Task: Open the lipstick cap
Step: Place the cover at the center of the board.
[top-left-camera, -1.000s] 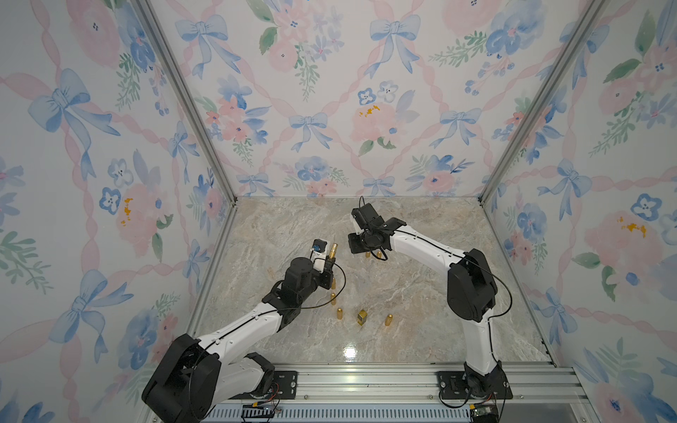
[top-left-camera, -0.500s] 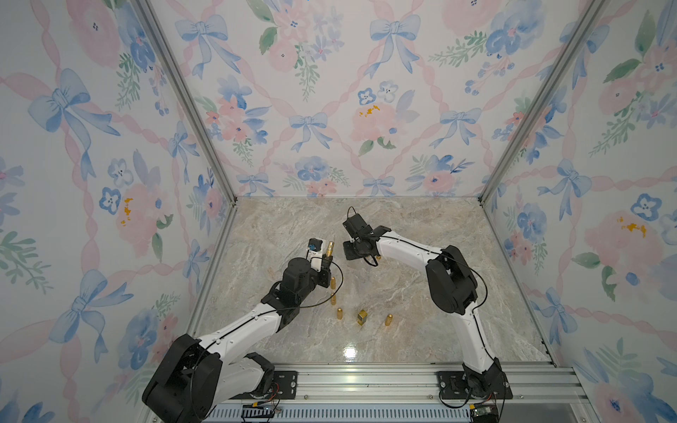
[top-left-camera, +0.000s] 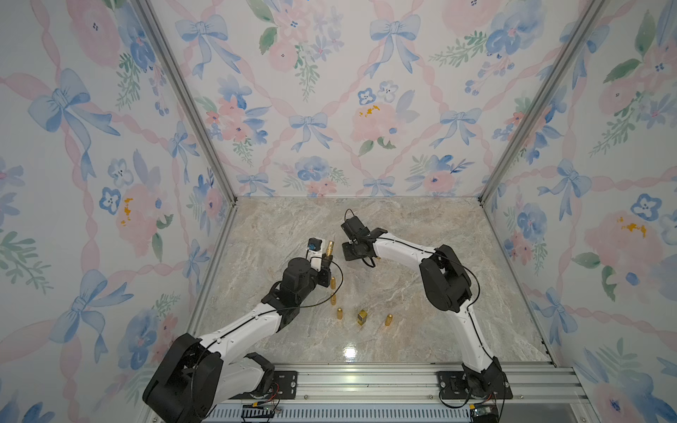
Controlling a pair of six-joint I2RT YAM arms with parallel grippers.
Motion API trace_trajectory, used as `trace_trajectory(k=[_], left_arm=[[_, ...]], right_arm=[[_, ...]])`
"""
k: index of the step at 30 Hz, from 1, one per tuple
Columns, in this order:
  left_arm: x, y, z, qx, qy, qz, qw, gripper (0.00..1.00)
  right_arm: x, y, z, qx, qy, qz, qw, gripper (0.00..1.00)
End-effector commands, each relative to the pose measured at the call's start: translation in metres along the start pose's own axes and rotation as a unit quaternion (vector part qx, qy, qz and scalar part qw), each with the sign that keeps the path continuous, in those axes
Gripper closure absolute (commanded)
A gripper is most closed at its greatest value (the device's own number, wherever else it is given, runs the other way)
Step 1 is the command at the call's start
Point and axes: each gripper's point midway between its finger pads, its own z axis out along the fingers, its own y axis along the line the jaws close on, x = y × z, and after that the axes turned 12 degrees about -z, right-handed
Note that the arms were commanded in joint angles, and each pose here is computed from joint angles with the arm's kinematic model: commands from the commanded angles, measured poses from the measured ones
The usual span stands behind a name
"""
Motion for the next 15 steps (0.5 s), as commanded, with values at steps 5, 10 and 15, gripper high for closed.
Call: trace_trajectory(k=[5,10,15], left_arm=[[0.001,0.004,0.002,-0.005,-0.006,-0.009,1.0,1.0],[-0.001,0.005,0.001,-0.005,-0.009,-0.009,1.0,1.0],[0.0,0.005,0.0,-0.005,-0.008,-0.007,1.0,1.0]], right_arm=[[0.001,0.004,0.005,0.01,0.0,-0.015,1.0,0.76],[-0.006,0.008,-0.001,0.006,-0.007,-0.02,1.0,0.67],[-0.017,0.01,-0.016,-0.001,-0.017,-0.015,1.0,0.61]])
